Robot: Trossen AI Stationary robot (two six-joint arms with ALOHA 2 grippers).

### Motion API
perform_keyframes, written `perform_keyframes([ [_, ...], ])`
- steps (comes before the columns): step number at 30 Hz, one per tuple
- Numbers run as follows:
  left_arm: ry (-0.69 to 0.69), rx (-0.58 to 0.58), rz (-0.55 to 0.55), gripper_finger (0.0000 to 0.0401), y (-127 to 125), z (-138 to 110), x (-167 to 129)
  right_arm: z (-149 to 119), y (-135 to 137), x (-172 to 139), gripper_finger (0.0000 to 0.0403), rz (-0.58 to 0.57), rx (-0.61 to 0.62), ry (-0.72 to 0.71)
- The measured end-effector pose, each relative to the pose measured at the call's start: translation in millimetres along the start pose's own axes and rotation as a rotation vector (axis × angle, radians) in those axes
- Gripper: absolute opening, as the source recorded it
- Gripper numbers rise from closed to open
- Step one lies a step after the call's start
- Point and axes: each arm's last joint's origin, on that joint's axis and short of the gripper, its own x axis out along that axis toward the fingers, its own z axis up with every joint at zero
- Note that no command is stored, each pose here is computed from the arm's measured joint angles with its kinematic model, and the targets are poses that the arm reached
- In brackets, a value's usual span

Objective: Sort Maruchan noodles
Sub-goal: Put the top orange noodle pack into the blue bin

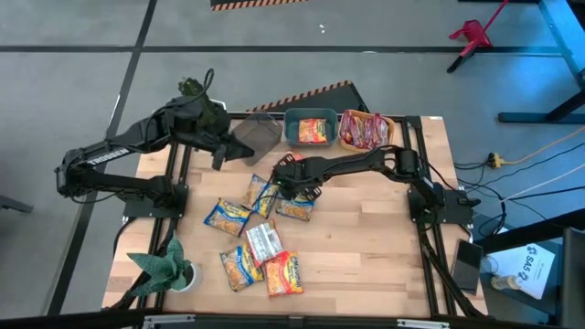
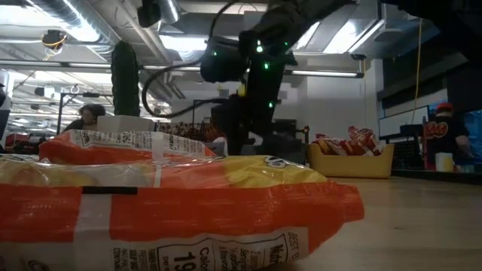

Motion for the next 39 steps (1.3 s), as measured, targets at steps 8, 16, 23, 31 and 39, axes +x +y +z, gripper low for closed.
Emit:
perform_keyframes([
  [8, -0.055, -0.033, 0.090, 0.0043, 2.6, 1.5, -0.1, -4.9, 3.5, 16.6, 0.0264, -0.120, 0.021, -0.004],
  [16, -0.078, -0.064, 0.115, 0.0043, 3.3, 2.4, -0.2, 2.8, 5.4, 14.1, 0.0082, -0.154, 0.041, 0.006],
  [23, -0.072, -0.066, 0.105, 0.0043, 2.9, 2.2, -0.2, 16.2, 1.3, -13.5, 0.0009, -0.094, 0.027, -0.009],
  [31, -0.070, -0.055, 0.099, 0.0043, 2.4, 2.1, -0.8, 14.3, -40.4, -75.9, 0.0001, 0.025, 0.130, -0.109],
  [39, -0.061, -0.035, 0.083, 0.0043, 1.9, 2.1, -0.8, -41.0, -103.0, -110.2, 0.0000, 0.158, 0.446, -0.287],
])
